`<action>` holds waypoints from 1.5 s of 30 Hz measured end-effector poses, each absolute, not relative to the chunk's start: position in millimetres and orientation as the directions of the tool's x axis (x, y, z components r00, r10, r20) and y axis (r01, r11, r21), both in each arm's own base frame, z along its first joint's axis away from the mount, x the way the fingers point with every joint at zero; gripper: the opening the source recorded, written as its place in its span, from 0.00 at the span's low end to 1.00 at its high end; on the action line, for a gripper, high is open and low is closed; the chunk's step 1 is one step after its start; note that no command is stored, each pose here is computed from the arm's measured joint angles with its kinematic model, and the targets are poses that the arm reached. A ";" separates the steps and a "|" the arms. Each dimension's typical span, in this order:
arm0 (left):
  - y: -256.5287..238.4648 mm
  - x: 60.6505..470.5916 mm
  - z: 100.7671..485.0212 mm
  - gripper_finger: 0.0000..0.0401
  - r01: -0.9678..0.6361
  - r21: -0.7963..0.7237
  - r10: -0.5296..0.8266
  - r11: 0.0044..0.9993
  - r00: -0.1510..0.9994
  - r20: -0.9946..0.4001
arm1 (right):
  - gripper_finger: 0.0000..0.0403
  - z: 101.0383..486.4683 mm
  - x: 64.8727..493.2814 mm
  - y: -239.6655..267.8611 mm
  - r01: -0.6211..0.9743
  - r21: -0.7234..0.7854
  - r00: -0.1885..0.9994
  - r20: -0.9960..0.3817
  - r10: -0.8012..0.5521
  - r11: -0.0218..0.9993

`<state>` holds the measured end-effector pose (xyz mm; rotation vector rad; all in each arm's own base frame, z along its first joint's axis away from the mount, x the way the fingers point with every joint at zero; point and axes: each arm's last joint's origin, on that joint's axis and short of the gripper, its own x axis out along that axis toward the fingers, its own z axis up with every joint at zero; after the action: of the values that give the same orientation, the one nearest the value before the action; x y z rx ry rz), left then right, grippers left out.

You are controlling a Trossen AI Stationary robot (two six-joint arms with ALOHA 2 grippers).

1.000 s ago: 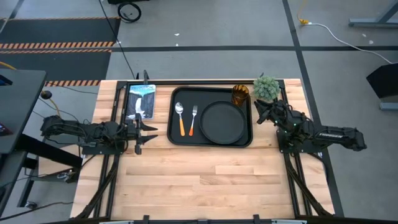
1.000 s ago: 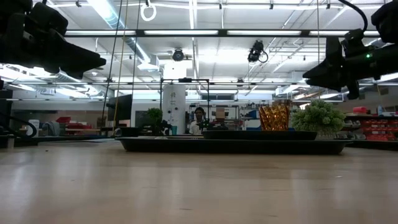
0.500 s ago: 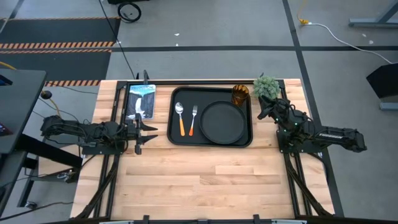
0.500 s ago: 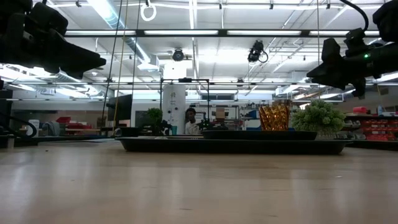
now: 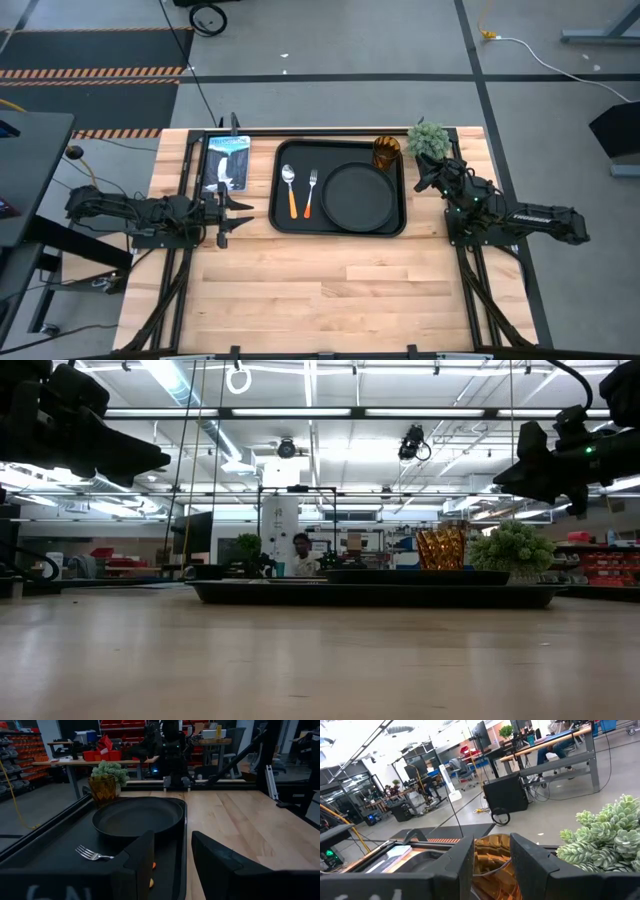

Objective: Pick and place plate/cup/fork/spoon on tray
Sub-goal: Return to Home Position

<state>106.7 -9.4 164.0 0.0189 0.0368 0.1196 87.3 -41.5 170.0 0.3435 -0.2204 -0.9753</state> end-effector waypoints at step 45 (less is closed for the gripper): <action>-9.4 106.3 159.9 0.35 -0.118 0.007 0.118 0.993 0.990 -0.076 | 0.33 170.0 87.4 -41.4 0.768 0.381 0.546 0.029 -0.837 0.515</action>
<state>106.3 -9.4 159.9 0.0029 0.0769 0.1182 87.4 -41.4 170.0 0.3436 -0.2199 -0.9736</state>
